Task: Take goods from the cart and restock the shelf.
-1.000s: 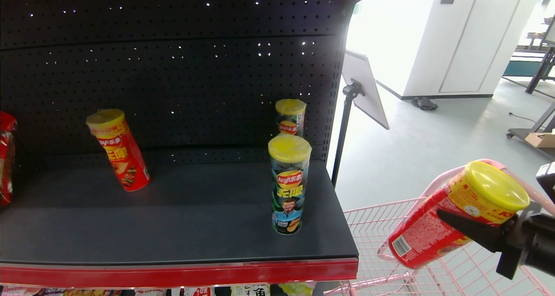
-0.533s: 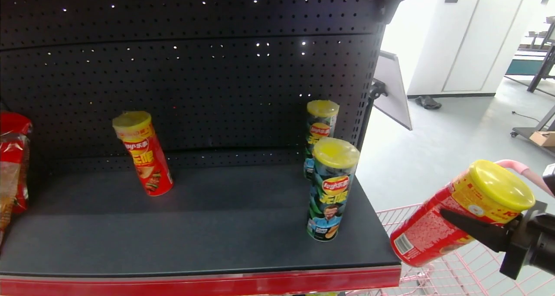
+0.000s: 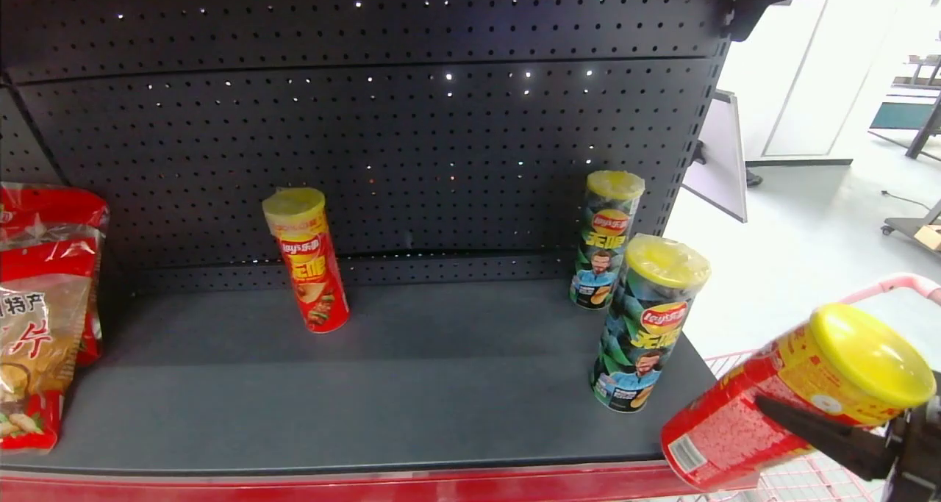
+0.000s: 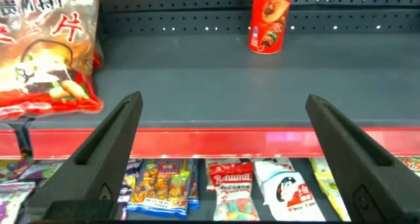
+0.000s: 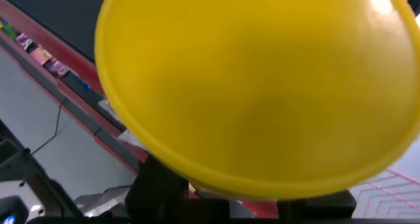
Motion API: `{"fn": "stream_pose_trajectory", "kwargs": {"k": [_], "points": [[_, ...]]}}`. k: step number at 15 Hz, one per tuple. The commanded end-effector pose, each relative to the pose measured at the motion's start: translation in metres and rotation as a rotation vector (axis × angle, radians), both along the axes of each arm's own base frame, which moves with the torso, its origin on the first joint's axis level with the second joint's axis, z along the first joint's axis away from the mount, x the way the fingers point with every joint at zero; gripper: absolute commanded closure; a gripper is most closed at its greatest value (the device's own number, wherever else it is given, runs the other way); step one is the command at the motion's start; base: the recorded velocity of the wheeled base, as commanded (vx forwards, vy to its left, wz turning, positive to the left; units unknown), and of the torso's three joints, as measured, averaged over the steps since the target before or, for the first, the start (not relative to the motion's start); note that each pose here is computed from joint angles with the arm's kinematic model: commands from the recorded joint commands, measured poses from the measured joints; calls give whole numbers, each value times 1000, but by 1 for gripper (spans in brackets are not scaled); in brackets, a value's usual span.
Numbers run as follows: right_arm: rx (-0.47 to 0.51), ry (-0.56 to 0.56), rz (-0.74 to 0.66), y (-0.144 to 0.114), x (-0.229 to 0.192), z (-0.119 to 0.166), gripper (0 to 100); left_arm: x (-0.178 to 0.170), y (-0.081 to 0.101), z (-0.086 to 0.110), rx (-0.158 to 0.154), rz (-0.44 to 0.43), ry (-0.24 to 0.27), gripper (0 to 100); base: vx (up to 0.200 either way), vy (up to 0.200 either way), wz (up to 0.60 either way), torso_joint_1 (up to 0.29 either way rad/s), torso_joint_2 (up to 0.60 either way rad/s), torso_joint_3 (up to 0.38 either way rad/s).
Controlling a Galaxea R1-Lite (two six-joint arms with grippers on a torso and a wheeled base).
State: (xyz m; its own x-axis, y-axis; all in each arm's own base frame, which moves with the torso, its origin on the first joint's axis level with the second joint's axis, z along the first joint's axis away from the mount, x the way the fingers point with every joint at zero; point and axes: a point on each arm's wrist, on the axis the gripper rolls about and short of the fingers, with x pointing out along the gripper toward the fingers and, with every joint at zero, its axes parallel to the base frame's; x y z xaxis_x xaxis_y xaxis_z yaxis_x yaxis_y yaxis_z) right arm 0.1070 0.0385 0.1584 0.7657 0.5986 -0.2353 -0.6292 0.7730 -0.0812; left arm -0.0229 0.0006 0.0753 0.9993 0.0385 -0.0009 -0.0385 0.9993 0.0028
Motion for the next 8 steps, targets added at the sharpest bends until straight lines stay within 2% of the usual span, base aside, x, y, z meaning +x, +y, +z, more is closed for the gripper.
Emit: {"fn": "stream_pose_trajectory", "kwargs": {"k": [1,8], "points": [[-10,-20,38,-3,-24,2,100,0,0,0,0,0,1,0,0,0,0,0,0,0],[-51,-18,78,10,-20,11,100,0,0,0,0,0,1,0,0,0,0,0,0,0]]}}
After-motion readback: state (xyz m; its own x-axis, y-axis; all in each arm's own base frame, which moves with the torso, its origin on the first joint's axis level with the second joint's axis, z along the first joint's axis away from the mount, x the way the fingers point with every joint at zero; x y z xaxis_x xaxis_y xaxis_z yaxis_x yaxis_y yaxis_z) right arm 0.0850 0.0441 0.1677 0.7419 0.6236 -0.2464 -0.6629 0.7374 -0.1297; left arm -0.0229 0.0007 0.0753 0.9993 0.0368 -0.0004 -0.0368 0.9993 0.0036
